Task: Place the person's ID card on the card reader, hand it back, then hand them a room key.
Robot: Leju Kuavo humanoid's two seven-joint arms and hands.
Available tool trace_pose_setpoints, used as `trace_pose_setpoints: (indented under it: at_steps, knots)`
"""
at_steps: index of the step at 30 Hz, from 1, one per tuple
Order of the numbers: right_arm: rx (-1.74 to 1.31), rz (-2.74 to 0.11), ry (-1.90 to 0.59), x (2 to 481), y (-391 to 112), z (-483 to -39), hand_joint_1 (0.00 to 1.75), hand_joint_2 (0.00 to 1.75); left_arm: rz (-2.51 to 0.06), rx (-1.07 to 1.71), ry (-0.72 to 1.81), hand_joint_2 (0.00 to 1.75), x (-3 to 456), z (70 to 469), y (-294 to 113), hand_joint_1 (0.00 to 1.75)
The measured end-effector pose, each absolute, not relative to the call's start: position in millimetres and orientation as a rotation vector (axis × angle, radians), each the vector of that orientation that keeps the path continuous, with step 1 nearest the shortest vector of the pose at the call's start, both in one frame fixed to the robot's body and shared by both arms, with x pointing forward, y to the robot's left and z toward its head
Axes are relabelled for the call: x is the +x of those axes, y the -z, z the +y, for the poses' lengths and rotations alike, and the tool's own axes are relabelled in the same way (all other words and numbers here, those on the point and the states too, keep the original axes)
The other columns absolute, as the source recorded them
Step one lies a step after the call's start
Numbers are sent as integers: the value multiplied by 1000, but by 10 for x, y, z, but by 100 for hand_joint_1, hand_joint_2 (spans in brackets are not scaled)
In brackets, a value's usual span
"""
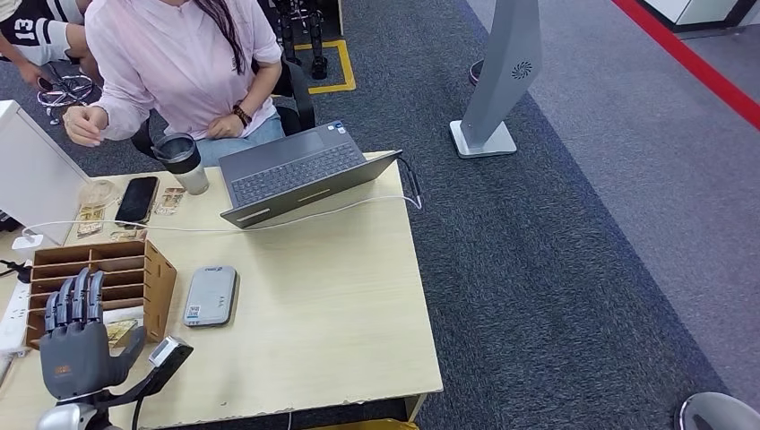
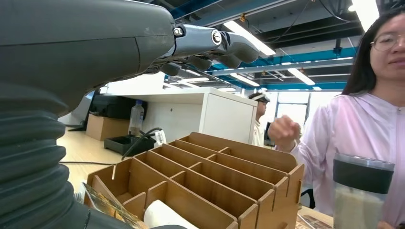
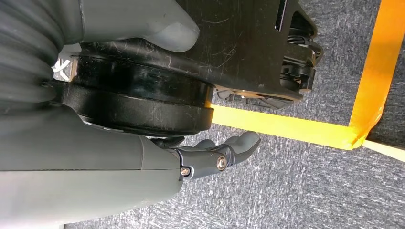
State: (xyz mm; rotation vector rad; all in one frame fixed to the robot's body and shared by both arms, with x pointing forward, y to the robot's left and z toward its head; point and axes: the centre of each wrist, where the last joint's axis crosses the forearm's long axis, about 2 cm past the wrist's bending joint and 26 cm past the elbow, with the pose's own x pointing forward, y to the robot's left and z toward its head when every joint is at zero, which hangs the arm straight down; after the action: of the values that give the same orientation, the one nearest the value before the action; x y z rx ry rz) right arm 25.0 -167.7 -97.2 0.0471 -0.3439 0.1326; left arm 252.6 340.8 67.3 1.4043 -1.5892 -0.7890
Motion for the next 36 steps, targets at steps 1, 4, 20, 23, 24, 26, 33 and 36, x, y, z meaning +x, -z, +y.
trace_pose_setpoints:
  at_steps: [1,4,20,23,24,26,33,36]
  knots:
    - [47,-344,-132,250,972,-1677,0,175,-1592,1403,792,175,2521,3401,-675,0]
    - [47,-344,-131,249,972,-1676,0,175,-1613,1397,817,175,2492,3367,-678,0]
    - [31,-337,-91,238,966,-1656,0,175,-1489,1231,1013,175,1915,2905,-416,0]
    - [30,-336,-91,237,966,-1656,0,175,-1487,1217,1037,175,1852,2893,-400,0]
    - [30,-336,-90,237,966,-1655,0,175,-1486,1216,1039,175,1834,2895,-397,0]
    - [30,-336,-90,237,966,-1655,0,175,-1480,1219,1036,175,1809,2909,-395,0]
    - [30,-336,-89,236,966,-1654,0,175,-1478,1226,1046,175,1779,2948,-400,0]
    - [28,-336,-89,236,966,-1655,0,175,-1477,1231,1048,175,1774,2953,-404,0]
